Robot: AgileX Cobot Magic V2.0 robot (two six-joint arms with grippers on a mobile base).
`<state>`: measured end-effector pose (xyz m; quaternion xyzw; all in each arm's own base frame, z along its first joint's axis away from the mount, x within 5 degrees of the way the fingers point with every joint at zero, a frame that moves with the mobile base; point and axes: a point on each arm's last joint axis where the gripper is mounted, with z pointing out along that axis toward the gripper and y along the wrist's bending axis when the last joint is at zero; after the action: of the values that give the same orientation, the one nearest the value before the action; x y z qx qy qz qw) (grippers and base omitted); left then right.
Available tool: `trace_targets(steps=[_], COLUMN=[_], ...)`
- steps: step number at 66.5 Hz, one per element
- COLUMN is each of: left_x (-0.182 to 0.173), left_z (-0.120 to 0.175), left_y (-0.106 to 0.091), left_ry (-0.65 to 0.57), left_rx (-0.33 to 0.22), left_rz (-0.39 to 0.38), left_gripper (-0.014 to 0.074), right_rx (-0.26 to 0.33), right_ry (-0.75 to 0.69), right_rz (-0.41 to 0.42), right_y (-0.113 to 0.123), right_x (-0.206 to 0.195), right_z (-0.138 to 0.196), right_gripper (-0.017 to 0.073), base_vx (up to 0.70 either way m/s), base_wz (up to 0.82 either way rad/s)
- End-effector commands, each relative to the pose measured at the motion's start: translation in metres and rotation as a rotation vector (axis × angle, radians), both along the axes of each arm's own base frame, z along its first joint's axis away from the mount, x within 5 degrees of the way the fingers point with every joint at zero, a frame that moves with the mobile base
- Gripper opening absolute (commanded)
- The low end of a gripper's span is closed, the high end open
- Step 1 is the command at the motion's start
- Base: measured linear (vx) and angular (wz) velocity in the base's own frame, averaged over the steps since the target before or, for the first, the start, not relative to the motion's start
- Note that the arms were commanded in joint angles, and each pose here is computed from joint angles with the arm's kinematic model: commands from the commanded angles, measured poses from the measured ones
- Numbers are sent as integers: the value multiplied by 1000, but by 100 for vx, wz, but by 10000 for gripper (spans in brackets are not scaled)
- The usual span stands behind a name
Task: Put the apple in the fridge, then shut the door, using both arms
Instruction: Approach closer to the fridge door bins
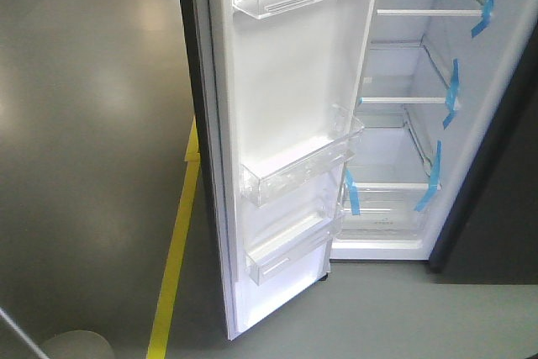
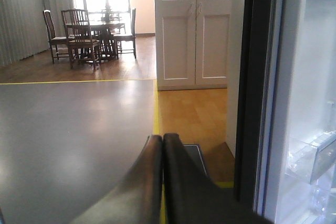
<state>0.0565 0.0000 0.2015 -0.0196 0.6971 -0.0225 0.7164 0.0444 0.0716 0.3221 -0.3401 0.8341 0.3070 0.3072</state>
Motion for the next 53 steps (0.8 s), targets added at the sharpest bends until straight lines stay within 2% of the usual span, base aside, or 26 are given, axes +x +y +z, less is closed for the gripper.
trace_targets(steps=[1,53], left_x=[-3,-3], left_z=[14,14], left_y=[-1,-1], left_ry=[-110,-110], left_rx=[-10,-10], left_rz=[-9,-9], left_gripper=[-6,-6], right_rx=[63,63], right_ry=[-36,-36], right_rz=[-6,-6], right_y=[3,3], right_x=[2,2], right_z=[11,11], right_gripper=[192,192], base_vx=[12,11], base_wz=[-3,-4])
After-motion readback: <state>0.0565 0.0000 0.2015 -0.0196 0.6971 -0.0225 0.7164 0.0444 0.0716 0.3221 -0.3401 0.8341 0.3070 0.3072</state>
